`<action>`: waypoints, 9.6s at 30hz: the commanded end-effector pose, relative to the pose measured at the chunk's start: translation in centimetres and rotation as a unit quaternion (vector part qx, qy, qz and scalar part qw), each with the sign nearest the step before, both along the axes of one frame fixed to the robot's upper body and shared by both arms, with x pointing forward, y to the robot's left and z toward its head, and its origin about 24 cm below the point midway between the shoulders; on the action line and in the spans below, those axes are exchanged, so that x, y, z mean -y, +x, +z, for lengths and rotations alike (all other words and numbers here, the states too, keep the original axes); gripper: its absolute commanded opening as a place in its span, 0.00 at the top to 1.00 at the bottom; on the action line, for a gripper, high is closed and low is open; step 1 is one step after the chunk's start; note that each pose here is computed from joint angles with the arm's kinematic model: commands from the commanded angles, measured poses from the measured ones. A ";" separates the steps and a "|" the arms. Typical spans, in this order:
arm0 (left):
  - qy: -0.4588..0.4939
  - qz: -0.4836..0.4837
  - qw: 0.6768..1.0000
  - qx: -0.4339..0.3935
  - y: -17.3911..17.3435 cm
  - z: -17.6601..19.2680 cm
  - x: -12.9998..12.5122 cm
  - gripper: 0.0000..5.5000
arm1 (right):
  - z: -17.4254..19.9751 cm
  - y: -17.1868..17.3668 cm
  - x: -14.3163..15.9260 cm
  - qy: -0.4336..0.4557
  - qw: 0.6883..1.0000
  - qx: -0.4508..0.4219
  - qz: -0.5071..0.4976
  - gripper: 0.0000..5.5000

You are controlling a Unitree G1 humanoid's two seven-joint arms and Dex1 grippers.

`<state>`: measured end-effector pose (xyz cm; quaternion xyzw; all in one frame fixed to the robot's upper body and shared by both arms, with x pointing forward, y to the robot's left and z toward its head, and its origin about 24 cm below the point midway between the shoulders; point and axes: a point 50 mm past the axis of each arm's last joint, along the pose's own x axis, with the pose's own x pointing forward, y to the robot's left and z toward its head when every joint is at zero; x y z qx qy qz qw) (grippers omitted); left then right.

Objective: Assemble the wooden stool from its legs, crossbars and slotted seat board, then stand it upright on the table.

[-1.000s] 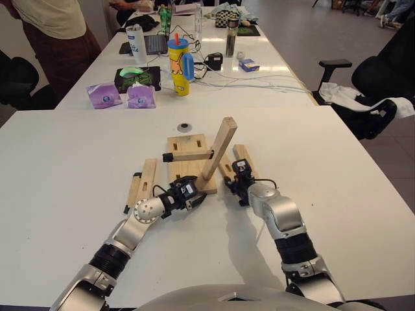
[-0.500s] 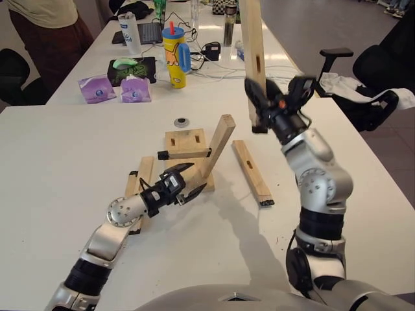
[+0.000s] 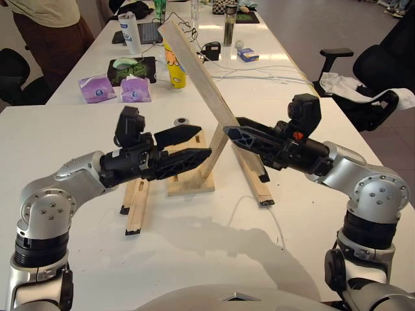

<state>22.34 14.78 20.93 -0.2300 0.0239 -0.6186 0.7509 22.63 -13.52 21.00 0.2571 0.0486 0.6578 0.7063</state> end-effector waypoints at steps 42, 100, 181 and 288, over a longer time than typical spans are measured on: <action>0.178 0.138 0.968 -0.113 -1.4 -1.9 -14.0 0.63 | -10.7 -0.7 -1.9 -0.163 0.977 -0.108 -0.089 0.34; 0.399 0.024 0.908 0.124 6.6 -4.3 -9.2 0.63 | -20.9 0.5 -7.6 -0.422 0.886 -0.117 -0.153 0.34; 0.303 -0.006 0.950 0.078 11.7 -8.9 -3.8 0.63 | -20.4 4.4 -6.2 -0.342 0.852 0.023 -0.396 0.67; 0.352 0.006 0.927 -0.133 -0.1 -14.6 -3.6 0.40 | -6.8 14.8 1.6 -0.298 0.863 0.234 -0.333 0.67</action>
